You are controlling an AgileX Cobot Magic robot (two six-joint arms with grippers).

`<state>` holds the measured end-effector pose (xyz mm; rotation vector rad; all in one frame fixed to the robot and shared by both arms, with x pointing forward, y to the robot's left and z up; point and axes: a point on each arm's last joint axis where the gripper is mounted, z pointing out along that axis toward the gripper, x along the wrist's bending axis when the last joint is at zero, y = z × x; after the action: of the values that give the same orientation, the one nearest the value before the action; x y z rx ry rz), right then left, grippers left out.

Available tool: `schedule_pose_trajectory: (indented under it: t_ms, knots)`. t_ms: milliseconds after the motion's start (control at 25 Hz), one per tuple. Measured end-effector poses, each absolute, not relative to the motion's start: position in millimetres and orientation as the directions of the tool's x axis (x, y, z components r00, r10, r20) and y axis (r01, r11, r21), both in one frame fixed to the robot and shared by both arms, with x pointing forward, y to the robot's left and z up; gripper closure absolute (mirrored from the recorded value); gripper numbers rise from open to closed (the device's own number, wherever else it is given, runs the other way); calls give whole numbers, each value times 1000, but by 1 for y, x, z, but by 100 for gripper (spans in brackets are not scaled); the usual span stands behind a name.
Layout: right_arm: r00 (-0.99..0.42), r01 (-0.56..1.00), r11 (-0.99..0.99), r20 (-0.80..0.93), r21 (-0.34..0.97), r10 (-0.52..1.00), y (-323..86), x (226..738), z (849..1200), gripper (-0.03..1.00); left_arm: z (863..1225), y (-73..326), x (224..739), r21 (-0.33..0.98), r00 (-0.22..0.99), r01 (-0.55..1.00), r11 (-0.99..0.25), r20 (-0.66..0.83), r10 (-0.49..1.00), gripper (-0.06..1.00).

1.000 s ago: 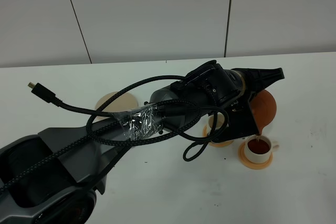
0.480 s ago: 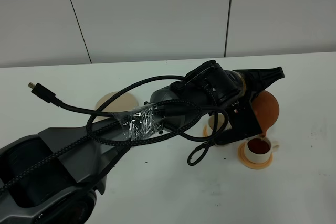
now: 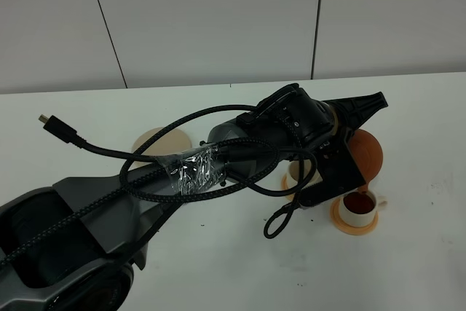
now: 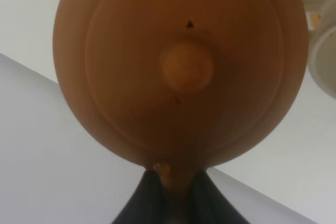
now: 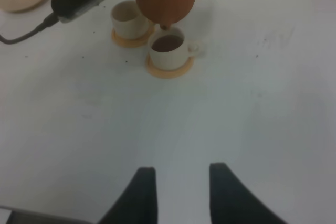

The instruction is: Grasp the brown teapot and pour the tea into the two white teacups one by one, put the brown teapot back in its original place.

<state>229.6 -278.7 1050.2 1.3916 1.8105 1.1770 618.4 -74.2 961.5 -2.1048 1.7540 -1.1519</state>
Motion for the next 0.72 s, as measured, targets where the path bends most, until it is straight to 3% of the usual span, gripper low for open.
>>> schedule_pose_trajectory:
  t_ms: [320,720]
  knots:
    - [-300,454,74,75,888,951,-279,230,1050,73,966,-73,618,-508,120,-754,-417,518,-847,77]
    - [-300,454,74,75,888,951,-279,230,1050,73,1006,-53,609,-293,477,-593,-750,622,-620,77]
